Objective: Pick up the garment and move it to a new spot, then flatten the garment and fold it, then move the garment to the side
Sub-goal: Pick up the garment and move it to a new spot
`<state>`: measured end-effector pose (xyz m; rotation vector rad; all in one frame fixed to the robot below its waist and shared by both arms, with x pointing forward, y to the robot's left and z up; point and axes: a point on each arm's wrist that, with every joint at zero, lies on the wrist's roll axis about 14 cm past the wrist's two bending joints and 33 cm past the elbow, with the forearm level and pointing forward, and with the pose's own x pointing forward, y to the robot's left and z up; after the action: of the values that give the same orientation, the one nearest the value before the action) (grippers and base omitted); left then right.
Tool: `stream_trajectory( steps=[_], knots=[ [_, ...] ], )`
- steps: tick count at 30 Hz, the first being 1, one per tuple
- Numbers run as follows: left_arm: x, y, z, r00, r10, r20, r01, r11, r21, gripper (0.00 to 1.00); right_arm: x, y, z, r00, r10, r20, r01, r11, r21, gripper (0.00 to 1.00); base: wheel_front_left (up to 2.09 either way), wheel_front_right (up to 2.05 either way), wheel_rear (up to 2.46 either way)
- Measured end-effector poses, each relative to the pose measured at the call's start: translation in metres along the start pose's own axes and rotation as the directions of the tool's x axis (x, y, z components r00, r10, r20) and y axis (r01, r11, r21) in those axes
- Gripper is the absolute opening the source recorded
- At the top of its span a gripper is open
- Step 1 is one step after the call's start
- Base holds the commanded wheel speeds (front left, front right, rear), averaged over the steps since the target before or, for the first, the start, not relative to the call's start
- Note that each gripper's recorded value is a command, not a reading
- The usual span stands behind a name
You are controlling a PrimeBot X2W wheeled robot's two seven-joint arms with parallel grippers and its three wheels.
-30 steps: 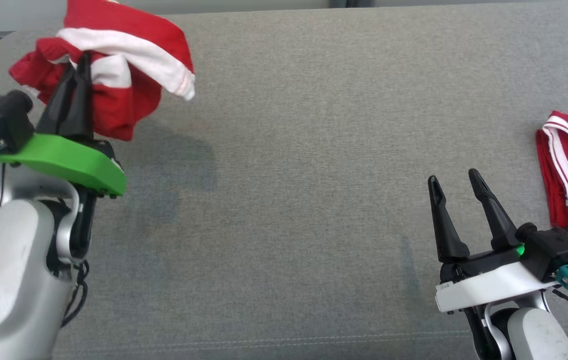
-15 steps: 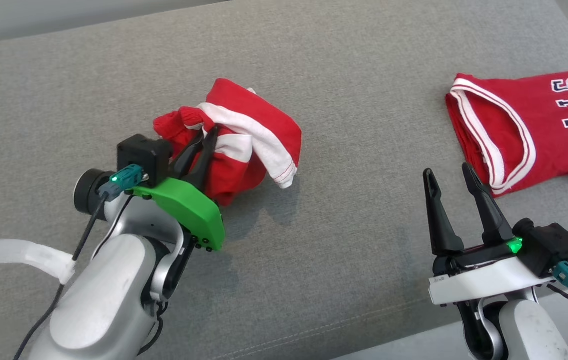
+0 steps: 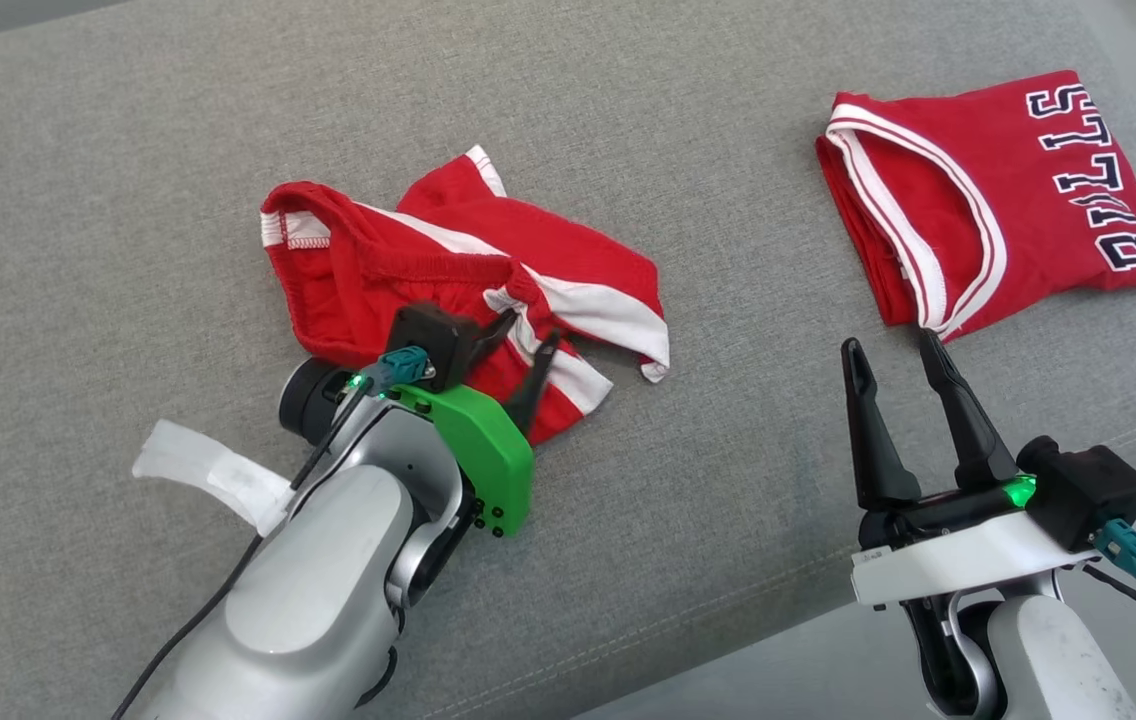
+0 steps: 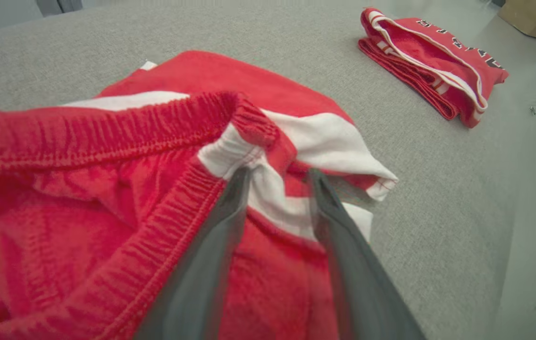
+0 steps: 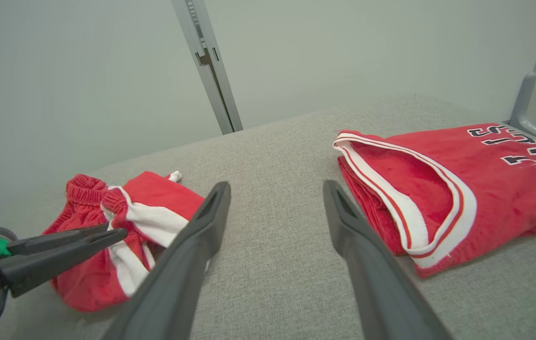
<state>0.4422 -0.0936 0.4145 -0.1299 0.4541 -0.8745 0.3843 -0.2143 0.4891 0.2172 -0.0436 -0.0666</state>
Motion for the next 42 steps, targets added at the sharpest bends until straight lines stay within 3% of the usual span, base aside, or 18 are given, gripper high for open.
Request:
stream_trajectory(
  steps=[11,18,23,29,34,42],
  knots=[
    [-0.038,0.014,0.045,0.971,0.063,0.232,-0.057,0.998,-0.033,1.0,0.015,0.025,-0.004,0.997,0.082,0.003,-0.082,0.997,0.005,1.0,0.0,0.0,0.0],
    [-0.094,0.055,0.092,0.869,0.228,0.44,-0.209,0.974,-0.091,1.0,0.028,0.046,-0.002,0.989,0.146,0.011,-0.146,0.989,-0.011,1.0,0.0,0.0,0.0],
    [-0.145,0.091,0.119,0.737,0.369,0.566,-0.336,0.927,-0.168,1.0,0.032,0.062,0.006,0.98,0.199,0.027,-0.198,0.98,-0.022,1.0,0.0,0.0,0.0],
    [-0.199,0.119,0.119,0.622,0.508,0.595,-0.47,0.851,-0.236,1.0,0.029,0.071,0.018,0.972,0.231,0.047,-0.229,0.972,-0.042,1.0,0.0,0.0,0.0],
    [-0.231,0.122,0.108,0.583,0.555,0.594,-0.575,0.798,-0.182,1.0,0.022,0.072,0.02,0.97,0.239,0.042,-0.236,0.97,-0.06,1.0,0.0,0.0,0.0],
    [-0.259,0.116,0.073,0.561,0.627,0.54,-0.668,0.729,-0.152,1.0,0.005,0.072,0.017,0.97,0.243,0.02,-0.24,0.968,-0.073,1.0,0.0,0.0,0.0]
  ],
)
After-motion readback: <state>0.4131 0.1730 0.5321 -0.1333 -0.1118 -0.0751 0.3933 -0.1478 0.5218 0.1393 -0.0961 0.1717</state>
